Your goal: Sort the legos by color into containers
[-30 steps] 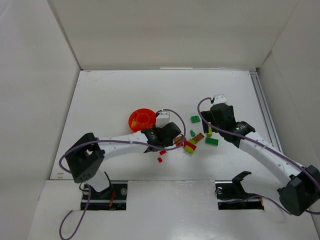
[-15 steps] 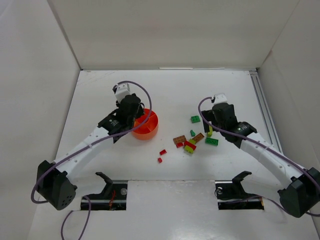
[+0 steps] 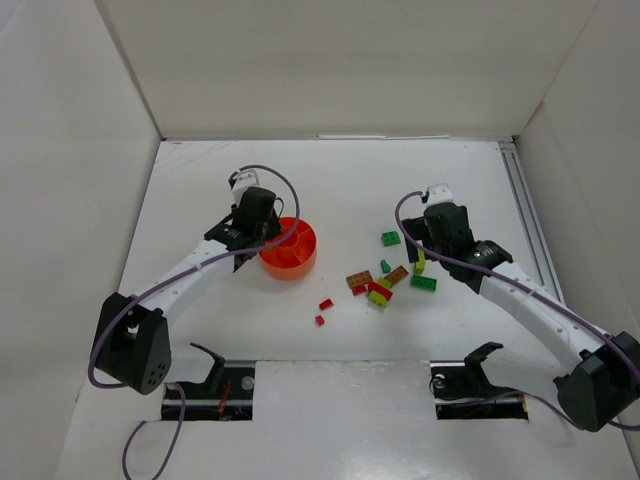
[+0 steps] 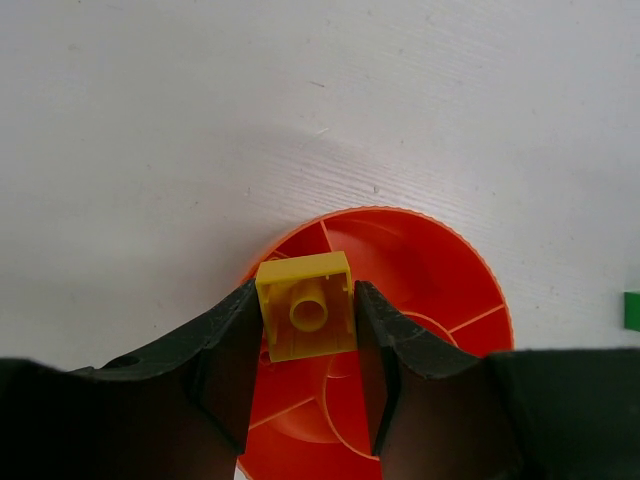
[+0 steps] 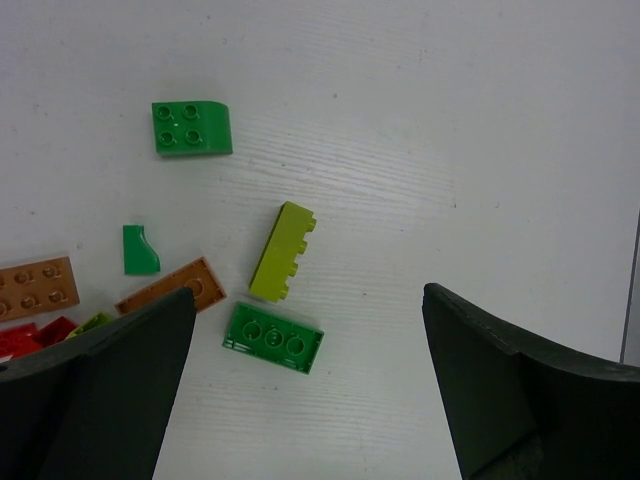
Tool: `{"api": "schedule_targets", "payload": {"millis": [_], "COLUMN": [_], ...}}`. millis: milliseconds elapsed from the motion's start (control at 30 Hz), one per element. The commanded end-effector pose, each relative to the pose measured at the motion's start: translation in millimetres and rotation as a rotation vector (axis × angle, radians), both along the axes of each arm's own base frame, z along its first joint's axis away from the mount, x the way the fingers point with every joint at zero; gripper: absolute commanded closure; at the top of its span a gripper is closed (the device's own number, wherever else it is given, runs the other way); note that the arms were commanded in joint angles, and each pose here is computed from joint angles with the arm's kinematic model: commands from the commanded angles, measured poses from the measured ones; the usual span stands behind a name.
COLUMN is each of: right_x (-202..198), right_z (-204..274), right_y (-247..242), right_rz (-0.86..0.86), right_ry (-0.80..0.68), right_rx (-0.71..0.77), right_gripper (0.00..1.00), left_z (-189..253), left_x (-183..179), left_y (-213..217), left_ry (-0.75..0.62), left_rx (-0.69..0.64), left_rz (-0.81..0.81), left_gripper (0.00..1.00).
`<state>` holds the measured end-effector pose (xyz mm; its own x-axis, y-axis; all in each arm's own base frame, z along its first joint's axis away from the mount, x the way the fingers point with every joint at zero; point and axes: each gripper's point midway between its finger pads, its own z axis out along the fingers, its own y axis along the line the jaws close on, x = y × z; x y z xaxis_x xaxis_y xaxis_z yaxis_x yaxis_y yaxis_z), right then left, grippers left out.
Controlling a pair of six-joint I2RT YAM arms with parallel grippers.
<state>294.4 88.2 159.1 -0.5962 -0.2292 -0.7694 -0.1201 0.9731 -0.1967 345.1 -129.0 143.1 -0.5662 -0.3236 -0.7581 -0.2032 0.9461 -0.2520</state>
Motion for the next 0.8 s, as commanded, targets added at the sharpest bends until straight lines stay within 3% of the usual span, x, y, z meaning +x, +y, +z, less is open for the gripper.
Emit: {"api": "schedule_targets", "payload": {"millis": [0, 100, 333, 533, 667, 700, 767], "right_x": [13.8, 14.3, 15.7, 15.4, 17.1, 16.2, 18.3], "right_z": [24.1, 21.4, 18.7, 18.3, 16.5, 15.7, 9.8], "right_y": [3.6, 3.9, 1.3, 2.9, 12.8, 16.7, 21.5], "right_rz": [-0.01, -0.01, -0.019, -0.012, 0.042, 0.06, 0.082], "right_ry": [-0.072, -0.064, -0.056, -0.054, -0.045, -0.038, -0.021], "right_rx": [0.03, 0.026, 0.021, 0.026, 0.043, 0.056, 0.055], "right_gripper": [0.0, 0.0, 0.0, 0.0, 0.0, 0.0, 0.0], "left_z": [0.5, -1.7, 1.1, 4.9, 32.6, 33.5, 34.9], "left_x": [3.3, -0.6, -10.4, -16.6, -23.3, -27.0, -34.4], "left_y": [-1.4, 2.7, 1.2, 4.0, 3.4, 2.8, 1.0], "left_ry": [-0.011, -0.002, -0.008, -0.011, -0.079, -0.083, -0.088], "left_rx": [0.0, 0.005, -0.023, -0.032, -0.071, -0.081, -0.097], "left_rz": [-0.009, 0.007, -0.019, -0.014, -0.04, -0.05, -0.08], "left_gripper": [0.64, 0.64, 0.48, 0.44, 0.14, 0.0, 0.0]}}
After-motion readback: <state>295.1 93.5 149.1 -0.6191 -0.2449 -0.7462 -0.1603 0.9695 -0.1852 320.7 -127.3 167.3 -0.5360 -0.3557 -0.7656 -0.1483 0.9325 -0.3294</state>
